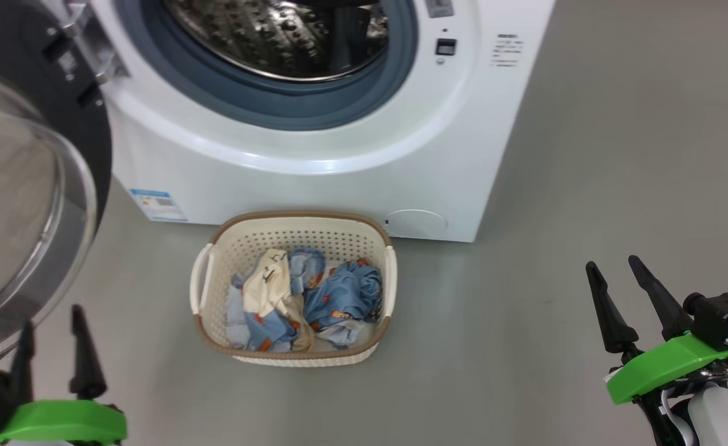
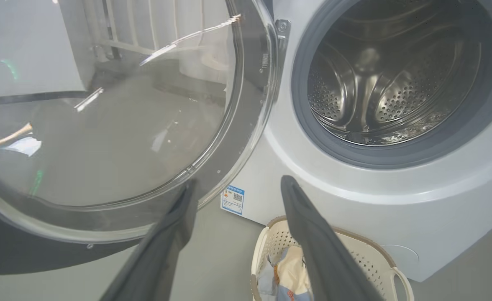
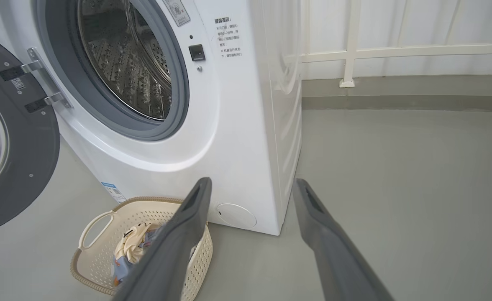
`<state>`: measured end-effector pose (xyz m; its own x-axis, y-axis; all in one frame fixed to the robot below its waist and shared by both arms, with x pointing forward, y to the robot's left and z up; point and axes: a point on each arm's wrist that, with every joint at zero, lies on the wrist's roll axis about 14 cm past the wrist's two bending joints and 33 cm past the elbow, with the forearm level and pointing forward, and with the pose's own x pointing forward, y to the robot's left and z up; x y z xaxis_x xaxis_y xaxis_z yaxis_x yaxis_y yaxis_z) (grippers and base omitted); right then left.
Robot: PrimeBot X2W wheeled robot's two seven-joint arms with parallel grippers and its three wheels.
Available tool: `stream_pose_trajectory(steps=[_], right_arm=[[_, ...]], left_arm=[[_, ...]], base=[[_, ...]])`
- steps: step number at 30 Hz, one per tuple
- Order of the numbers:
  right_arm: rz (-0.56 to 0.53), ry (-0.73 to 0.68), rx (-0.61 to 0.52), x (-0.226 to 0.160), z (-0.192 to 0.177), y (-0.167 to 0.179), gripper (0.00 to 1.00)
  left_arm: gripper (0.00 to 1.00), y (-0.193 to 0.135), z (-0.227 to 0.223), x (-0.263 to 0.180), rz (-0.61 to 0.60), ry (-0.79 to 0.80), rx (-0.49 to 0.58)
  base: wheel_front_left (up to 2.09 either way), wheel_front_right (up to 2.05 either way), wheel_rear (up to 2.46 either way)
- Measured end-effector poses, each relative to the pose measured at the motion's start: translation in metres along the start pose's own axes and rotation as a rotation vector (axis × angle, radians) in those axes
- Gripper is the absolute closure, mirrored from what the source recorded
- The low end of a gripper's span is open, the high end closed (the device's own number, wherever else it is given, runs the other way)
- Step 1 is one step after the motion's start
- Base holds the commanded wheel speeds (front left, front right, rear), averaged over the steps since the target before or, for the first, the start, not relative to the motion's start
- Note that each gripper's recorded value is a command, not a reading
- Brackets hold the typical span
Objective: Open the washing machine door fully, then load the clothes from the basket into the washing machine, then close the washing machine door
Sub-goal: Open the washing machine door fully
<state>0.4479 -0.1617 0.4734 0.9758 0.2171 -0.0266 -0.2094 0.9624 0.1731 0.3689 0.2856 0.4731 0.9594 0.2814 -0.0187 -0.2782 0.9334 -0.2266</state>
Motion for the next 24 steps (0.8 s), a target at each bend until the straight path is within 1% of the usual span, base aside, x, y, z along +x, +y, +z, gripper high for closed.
stream_pose_trajectory(steps=[11, 18, 24], right_arm=[[-0.101, -0.011, -0.007, -0.028, 0.006, -0.032, 0.0], [-0.156, -0.024, -0.005, -0.04, 0.011, -0.048, 0.0], [-0.193, -0.035, -0.004, -0.05, 0.014, -0.058, 0.0]], left_arm=[[0.0, -0.063, -0.021, 0.01, -0.2, 0.062, -0.025], [0.0, -0.093, -0.031, 0.012, -0.292, 0.093, -0.029], [0.0, -0.111, -0.037, 0.012, -0.344, 0.111, -0.045]], base=[[0.0, 0.0, 0.0], [0.0, 0.0, 0.0], [0.0, 0.0, 0.0]])
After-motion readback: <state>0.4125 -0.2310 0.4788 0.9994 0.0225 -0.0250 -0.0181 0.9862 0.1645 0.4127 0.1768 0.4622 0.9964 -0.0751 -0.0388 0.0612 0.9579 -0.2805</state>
